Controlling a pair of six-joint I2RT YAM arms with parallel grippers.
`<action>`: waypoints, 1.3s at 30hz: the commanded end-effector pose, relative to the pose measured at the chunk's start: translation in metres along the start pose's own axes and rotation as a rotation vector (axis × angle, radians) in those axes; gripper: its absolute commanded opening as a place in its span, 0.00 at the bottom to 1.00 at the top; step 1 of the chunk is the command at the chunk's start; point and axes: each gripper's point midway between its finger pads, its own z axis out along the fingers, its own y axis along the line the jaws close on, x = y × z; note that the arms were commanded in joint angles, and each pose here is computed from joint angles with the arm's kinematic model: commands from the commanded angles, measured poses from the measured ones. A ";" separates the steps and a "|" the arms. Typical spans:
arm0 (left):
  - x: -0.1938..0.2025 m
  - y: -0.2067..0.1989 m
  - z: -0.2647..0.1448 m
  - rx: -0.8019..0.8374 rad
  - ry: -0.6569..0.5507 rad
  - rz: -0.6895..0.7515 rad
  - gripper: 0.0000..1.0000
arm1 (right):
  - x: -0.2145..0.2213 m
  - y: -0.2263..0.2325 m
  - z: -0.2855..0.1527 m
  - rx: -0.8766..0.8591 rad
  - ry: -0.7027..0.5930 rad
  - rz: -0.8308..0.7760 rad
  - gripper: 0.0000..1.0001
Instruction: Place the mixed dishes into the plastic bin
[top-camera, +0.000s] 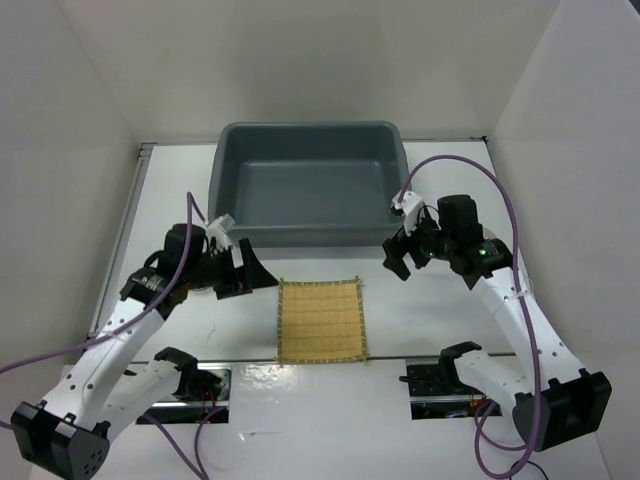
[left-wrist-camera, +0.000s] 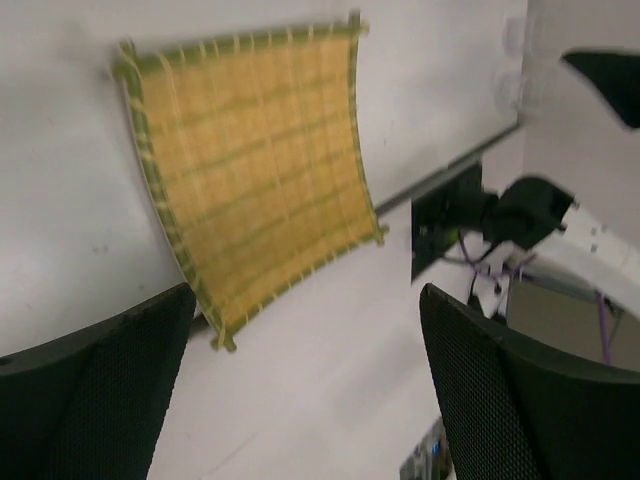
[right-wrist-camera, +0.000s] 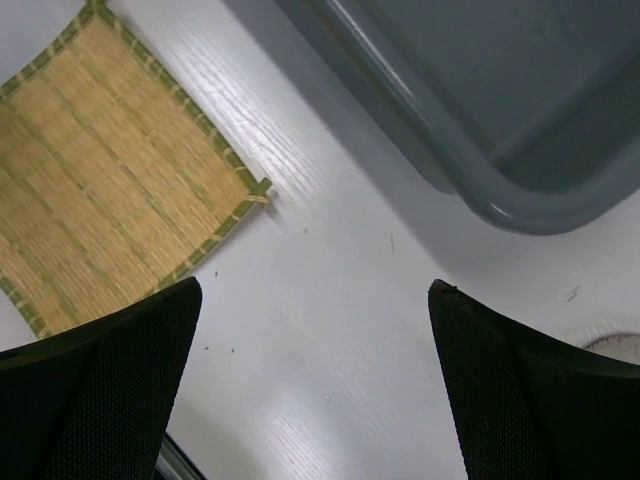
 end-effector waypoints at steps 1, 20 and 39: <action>0.046 0.003 0.005 0.063 0.175 -0.052 0.99 | -0.006 0.014 -0.006 -0.076 -0.040 -0.064 0.98; 0.092 0.031 0.035 0.050 0.271 -0.174 0.99 | 0.000 0.078 0.046 -0.516 -0.009 -0.016 0.45; 0.078 0.054 0.051 -0.034 0.154 -0.276 1.00 | 0.040 0.078 0.123 -0.415 0.279 0.184 0.00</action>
